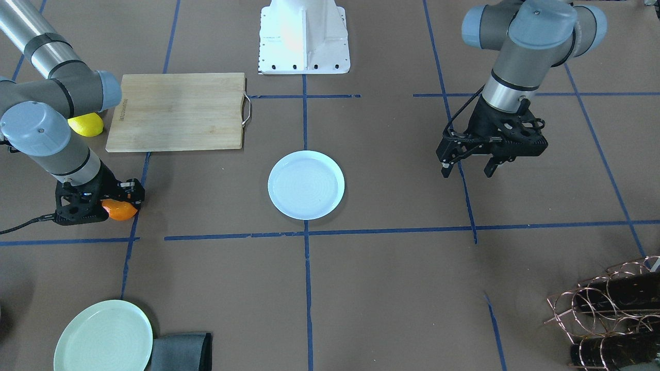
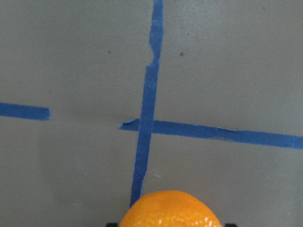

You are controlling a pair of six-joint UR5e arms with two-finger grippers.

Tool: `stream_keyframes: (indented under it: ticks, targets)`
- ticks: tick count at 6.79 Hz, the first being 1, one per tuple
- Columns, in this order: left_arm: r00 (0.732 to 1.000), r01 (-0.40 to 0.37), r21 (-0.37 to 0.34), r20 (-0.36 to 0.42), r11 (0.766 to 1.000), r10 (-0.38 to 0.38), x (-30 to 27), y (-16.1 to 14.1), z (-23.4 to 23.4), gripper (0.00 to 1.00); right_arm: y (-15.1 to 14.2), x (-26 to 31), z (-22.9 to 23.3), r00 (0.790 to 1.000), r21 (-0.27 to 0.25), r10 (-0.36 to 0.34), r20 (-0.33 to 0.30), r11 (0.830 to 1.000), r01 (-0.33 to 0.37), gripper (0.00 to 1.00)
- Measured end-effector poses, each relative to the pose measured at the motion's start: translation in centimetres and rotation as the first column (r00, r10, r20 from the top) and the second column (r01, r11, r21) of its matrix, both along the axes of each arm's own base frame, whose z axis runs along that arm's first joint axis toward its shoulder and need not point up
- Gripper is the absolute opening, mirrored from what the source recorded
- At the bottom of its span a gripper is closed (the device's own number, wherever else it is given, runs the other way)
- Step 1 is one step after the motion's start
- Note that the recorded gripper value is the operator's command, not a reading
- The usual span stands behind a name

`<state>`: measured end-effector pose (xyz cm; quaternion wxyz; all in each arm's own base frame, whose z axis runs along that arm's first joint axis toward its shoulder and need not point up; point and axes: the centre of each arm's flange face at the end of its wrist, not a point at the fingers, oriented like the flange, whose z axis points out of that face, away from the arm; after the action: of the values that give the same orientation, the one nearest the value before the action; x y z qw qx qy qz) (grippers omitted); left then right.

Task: Pick orange to plate
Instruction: 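Lower the right gripper over the orange and close on it, then carry the orange with the right gripper over the light blue plate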

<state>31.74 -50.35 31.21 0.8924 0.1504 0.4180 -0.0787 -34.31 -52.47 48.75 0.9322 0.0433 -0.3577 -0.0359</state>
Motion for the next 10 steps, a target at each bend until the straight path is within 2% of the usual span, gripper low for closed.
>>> stream_keyframes:
  ticks: [2, 5, 7, 8, 10]
  targets:
    - [1.000, -0.010, 0.020, 0.019, 1.000, 0.010, -1.4, -0.7, 0.6, 1.00, 0.6, 0.4, -3.3, 0.999, 0.017, -0.006, 0.031, 1.000, 0.005, 0.00]
    - [0.986, -0.143, 0.092, 0.103, 0.985, 0.133, -8.7, -2.1, 5.5, 1.00, 0.7, -2.1, -15.0, 0.998, 0.000, -0.004, 0.064, 1.000, 0.004, 0.00]
    - [0.964, -0.218, 0.137, 0.181, 0.966, 0.192, -15.5, -2.4, 10.0, 1.00, 2.6, -7.4, -20.9, 0.994, -0.037, 0.025, 0.107, 0.999, -0.022, 0.00]
    - [0.957, -0.233, 0.136, 0.209, 0.963, 0.202, -17.6, -2.3, 11.9, 1.00, 3.7, -10.8, -23.5, 0.992, -0.043, 0.043, 0.115, 0.998, -0.039, 0.00]
    - [0.949, -0.237, 0.117, 0.238, 0.964, 0.204, -19.9, -1.9, 14.3, 1.00, 4.7, -19.0, -27.7, 0.993, -0.046, 0.070, 0.096, 0.997, -0.066, 0.00]
